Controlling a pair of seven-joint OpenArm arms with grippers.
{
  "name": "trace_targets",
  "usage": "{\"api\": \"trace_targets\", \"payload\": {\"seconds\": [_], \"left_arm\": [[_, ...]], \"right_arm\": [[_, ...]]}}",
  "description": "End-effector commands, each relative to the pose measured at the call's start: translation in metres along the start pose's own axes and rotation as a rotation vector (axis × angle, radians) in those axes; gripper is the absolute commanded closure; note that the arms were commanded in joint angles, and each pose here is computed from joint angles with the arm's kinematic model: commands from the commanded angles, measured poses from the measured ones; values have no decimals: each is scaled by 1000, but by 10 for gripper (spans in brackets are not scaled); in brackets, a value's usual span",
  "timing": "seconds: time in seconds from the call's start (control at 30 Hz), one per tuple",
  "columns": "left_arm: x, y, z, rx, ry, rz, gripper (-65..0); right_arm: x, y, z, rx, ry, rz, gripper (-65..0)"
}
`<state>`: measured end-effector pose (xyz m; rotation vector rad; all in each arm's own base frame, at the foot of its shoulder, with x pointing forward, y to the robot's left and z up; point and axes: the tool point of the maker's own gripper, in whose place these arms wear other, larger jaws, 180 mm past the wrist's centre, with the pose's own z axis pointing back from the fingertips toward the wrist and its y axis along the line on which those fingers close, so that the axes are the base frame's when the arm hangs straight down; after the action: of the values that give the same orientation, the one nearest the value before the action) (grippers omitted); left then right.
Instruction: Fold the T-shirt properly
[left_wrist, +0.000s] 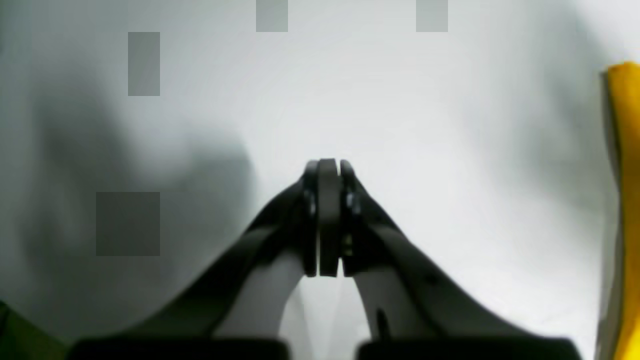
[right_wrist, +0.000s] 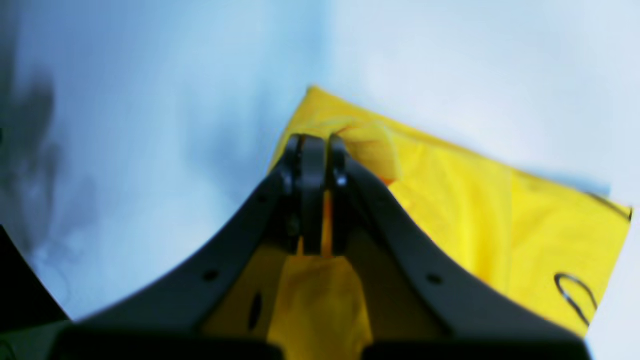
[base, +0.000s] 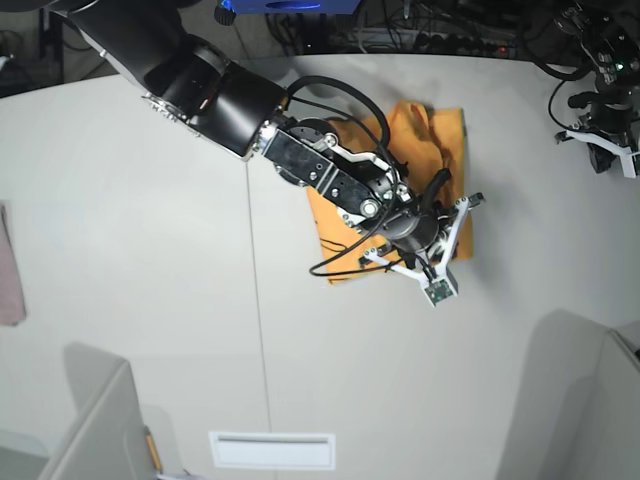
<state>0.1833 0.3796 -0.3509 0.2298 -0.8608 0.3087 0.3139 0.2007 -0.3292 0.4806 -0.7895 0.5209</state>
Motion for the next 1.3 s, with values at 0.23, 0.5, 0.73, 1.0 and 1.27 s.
{"api": "trace_targets", "payload": {"seconds": [0.23,0.5,0.73,1.0,1.27], "left_arm": [[11,7,2,13,-37,-4,0],[-7,11,-3,15,10,21,0],[-6,-20,5,-49,-5,-9,0],[-16,-77,18,-166,-1,-26,0],[-23,-125,28,-260,-5,22,-99]], "right_arm": [[47,27,12,60,-227,26,-260],[30,20,42,87,-91,74,-210],[-30,-7,69,66,64,57,0],[-102,-4,79,76,200,-16,0],[-125,5,85,92,242,-47,0]]}}
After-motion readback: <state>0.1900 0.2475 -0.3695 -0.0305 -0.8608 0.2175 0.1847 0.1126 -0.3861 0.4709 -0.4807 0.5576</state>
